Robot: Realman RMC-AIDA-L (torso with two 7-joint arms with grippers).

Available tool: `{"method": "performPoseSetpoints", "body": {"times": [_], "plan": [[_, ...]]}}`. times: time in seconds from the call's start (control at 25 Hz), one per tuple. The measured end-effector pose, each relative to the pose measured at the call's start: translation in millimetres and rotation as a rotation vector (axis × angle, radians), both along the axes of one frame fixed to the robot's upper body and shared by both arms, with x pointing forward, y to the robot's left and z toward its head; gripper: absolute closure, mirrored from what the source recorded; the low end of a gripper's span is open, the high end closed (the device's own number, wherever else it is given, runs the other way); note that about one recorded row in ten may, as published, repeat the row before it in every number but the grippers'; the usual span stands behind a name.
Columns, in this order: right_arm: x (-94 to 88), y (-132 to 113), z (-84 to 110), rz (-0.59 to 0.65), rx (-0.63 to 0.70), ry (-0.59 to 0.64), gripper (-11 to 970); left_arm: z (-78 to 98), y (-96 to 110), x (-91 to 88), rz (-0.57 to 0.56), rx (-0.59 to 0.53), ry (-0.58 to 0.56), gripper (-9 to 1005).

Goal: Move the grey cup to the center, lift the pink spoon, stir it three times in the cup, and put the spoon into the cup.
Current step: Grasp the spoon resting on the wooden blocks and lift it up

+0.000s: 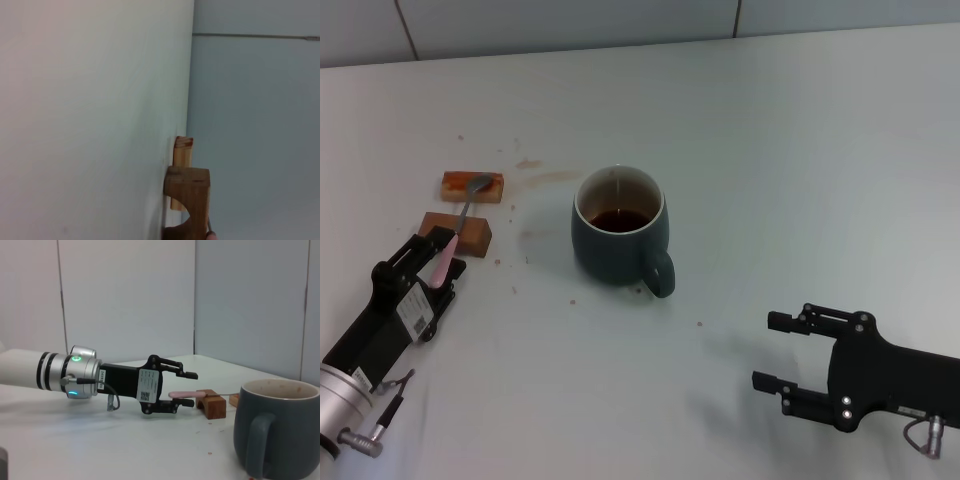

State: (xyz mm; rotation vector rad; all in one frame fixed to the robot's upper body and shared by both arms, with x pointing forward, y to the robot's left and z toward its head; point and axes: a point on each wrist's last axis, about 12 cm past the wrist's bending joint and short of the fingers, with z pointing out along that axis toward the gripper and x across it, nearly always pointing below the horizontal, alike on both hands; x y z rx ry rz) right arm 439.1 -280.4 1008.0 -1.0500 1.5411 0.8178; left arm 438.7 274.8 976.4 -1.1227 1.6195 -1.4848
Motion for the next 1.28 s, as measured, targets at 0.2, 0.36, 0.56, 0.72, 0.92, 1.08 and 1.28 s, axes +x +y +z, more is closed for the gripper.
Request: {"method": "performPoseSetpoints", "body": {"times": [0.2, 0.36, 0.56, 0.72, 0.92, 1.08, 1.28], "plan": [[1.2, 0.5, 0.5, 0.002, 0.0, -0.001, 288, -0.3, -0.1, 0.3, -0.001, 0.002, 0.003, 507], [1.2, 0.6, 0.4, 0.002, 0.0, 0.0, 288, -0.9, 0.5, 0.3, -0.001, 0.005, 0.009, 573], [1.1, 0.8, 0.4, 0.002, 0.002, 0.002, 288, -2.4, 0.6, -0.1, -0.002, 0.005, 0.024, 626], [1.2, 0.6, 0.4, -0.001, 0.005, 0.01, 288, -2.6, 0.6, -0.1, -0.002, 0.004, 0.026, 667], [1.2, 0.6, 0.4, 0.0, 0.005, 0.01, 288, -2.1, 0.9, 1.1, -0.005, 0.009, 0.022, 693], [1.1, 0.8, 0.4, 0.0, 0.006, 0.011, 289, -1.8, 2.3, 2.0, -0.005, 0.02, 0.018, 722], [0.9, 1.2, 0.2, 0.0, 0.008, 0.013, 289, -1.8, 2.5, 3.3, -0.007, 0.026, 0.018, 822]]}}
